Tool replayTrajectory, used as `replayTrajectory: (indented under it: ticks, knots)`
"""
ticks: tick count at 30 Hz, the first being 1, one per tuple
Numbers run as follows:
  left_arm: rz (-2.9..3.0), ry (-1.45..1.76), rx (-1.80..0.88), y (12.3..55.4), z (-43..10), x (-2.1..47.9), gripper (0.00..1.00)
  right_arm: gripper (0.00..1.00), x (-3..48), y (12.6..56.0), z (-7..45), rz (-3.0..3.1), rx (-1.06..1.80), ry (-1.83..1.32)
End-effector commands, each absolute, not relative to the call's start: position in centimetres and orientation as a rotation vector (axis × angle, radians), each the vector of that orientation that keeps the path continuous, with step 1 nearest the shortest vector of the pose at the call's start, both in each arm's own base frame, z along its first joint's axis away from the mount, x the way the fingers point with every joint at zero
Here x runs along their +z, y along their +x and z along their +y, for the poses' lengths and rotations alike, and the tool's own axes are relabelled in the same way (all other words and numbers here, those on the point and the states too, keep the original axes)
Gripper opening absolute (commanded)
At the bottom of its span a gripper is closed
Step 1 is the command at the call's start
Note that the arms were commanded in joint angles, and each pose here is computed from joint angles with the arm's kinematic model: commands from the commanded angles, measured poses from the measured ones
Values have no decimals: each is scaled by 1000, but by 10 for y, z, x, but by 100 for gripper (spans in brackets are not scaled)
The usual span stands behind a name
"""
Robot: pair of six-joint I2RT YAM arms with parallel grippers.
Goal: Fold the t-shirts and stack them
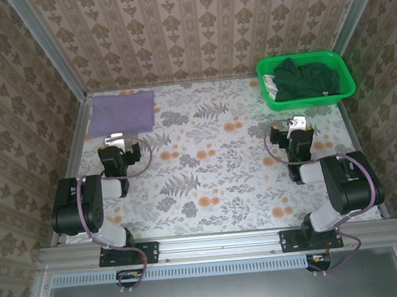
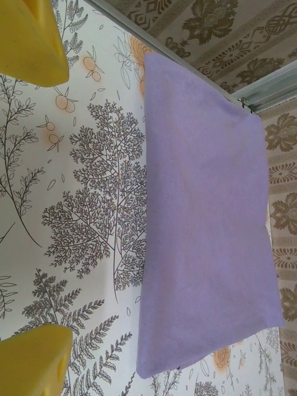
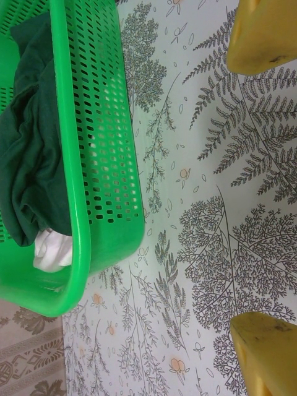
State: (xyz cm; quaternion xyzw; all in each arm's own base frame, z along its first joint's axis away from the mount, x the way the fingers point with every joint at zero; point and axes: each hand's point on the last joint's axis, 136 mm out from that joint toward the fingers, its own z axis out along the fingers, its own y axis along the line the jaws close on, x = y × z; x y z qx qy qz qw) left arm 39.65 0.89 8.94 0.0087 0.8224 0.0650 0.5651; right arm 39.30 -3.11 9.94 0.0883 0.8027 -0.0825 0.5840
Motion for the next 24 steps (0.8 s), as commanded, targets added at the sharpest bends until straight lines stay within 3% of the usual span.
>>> replayTrajectory:
  ticks: [1, 24]
  knots:
    - [1915, 17, 159, 397, 9, 96, 100, 100, 102, 392, -28, 1869, -164, 211]
    - [1914, 18, 157, 397, 8, 96, 100, 100, 101, 392, -28, 1873, -163, 208]
